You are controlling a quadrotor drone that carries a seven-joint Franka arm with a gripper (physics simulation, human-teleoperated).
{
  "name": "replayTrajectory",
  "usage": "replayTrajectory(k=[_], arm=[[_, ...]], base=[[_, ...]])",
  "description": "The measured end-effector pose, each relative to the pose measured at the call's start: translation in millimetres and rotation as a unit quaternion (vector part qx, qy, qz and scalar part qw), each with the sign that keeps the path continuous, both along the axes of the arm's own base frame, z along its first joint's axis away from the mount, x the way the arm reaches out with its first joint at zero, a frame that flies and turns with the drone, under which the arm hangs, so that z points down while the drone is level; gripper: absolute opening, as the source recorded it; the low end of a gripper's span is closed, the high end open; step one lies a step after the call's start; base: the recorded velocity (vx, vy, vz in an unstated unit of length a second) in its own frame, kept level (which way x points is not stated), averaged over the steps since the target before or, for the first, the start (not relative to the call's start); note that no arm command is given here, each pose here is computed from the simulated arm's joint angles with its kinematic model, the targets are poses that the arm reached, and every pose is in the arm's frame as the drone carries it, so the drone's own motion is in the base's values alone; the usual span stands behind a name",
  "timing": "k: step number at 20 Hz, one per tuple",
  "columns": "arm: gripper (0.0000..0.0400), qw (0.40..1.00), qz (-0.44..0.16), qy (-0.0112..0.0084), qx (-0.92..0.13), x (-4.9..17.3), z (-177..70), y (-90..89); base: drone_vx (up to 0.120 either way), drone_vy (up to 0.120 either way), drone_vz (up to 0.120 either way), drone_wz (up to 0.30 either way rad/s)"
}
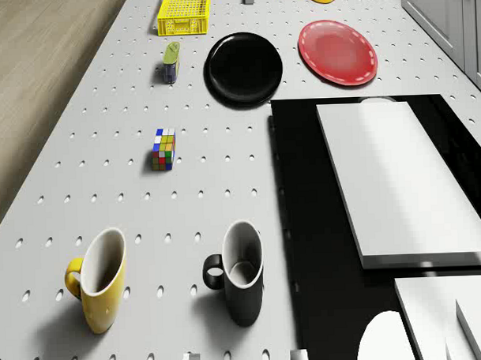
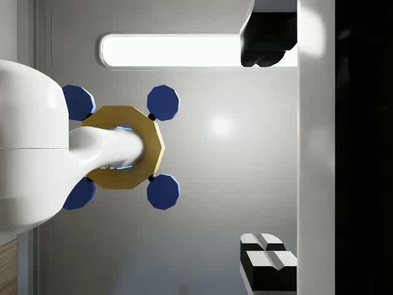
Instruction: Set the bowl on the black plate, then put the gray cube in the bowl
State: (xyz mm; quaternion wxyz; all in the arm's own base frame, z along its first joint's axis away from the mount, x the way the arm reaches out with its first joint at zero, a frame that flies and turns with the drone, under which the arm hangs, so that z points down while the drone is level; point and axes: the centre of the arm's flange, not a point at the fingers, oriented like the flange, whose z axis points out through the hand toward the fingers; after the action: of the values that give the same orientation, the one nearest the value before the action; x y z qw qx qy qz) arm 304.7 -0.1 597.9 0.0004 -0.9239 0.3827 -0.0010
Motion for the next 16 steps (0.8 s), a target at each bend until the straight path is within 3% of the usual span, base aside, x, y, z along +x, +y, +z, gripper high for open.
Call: replayTrajectory(k=[2,5,11,16], arm=[[0.0400,1.000,0.000,-0.0008,0.000,-2.6,15.3,-0.1],[0.0400,1.000,0.000,-0.0020,0.000,-3.7,36.5,-0.1],[0.0400,1.000,0.000,-0.0043,0.000,-1.8,70.8,0.0],[0.0400,1.000,0.000,-0.0063,0.000,-0.7,85.4,0.0]], base=[[0.080,-0.080,0.000,0.000],[0.120,-0.120,0.000,0.000],[0.120,-0.120,0.000,0.000],[0.120,-0.120,0.000,0.000]])
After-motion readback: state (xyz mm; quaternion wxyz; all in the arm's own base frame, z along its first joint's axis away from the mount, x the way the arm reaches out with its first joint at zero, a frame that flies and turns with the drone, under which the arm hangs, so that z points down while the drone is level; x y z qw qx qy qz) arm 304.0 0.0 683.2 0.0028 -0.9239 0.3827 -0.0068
